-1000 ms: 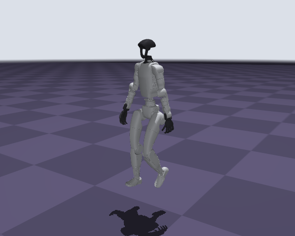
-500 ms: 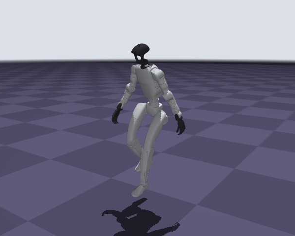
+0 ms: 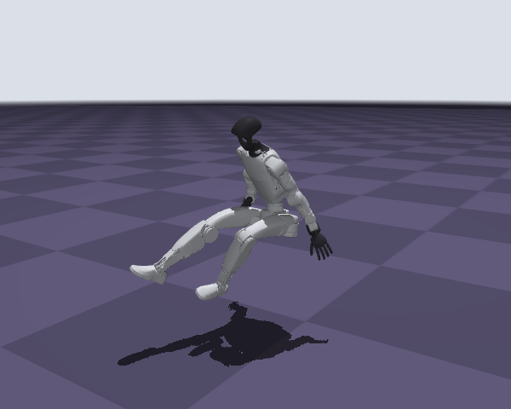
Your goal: Stand up
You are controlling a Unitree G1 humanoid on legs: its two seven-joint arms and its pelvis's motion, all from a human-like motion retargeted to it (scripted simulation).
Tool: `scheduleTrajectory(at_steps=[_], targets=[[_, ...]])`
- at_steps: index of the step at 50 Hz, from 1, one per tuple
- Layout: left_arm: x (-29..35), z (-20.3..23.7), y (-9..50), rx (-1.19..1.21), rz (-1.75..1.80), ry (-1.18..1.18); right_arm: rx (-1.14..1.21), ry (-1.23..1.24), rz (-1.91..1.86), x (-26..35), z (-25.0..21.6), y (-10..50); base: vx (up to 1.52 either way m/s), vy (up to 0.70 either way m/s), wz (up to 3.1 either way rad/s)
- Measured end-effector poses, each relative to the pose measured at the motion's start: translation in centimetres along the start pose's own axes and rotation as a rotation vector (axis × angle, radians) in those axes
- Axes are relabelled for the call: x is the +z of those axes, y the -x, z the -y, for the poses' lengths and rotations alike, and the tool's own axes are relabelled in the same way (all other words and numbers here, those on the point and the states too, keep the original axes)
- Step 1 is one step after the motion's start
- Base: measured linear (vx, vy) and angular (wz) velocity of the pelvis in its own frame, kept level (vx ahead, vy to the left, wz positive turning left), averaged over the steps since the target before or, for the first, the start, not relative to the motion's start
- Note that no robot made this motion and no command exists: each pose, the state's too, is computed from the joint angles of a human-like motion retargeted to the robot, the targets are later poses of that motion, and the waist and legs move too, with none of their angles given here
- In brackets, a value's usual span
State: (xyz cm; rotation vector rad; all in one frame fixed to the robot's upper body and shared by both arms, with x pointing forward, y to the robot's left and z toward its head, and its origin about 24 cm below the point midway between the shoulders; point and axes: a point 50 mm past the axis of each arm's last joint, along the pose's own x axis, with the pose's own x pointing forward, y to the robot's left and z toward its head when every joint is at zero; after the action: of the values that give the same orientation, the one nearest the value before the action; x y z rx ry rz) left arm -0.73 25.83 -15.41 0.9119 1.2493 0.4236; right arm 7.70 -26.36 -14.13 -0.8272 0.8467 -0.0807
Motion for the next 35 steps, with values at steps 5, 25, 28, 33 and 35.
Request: scheduleTrajectory(at_steps=[5,25,28,33,35], targets=[[-0.1,1.7,7.1,0.827,-0.416,0.115,-0.489,-0.065,-0.333,-6.0,-3.5,8.3,-0.57,0.38,0.54],[12.9,-7.2,0.8,1.005,0.033,0.509,-0.6,0.104,-0.12,7.1,0.0,-1.6,-0.21,0.06,0.1],[11.8,-7.4,0.4,1.006,-0.003,0.447,-0.62,0.096,-0.018,8.8,0.0,-1.9,-0.01,-0.16,-0.02],[10.4,-6.8,0.2,0.966,-0.045,0.378,-0.603,0.053,0.13,11.1,0.7,-2.7,-0.03,-0.04,-0.14],[10.5,-6.7,0.2,0.959,-0.043,0.388,-0.615,0.028,0.145,12.1,1.8,-3.3,-0.03,-0.03,-0.11]])
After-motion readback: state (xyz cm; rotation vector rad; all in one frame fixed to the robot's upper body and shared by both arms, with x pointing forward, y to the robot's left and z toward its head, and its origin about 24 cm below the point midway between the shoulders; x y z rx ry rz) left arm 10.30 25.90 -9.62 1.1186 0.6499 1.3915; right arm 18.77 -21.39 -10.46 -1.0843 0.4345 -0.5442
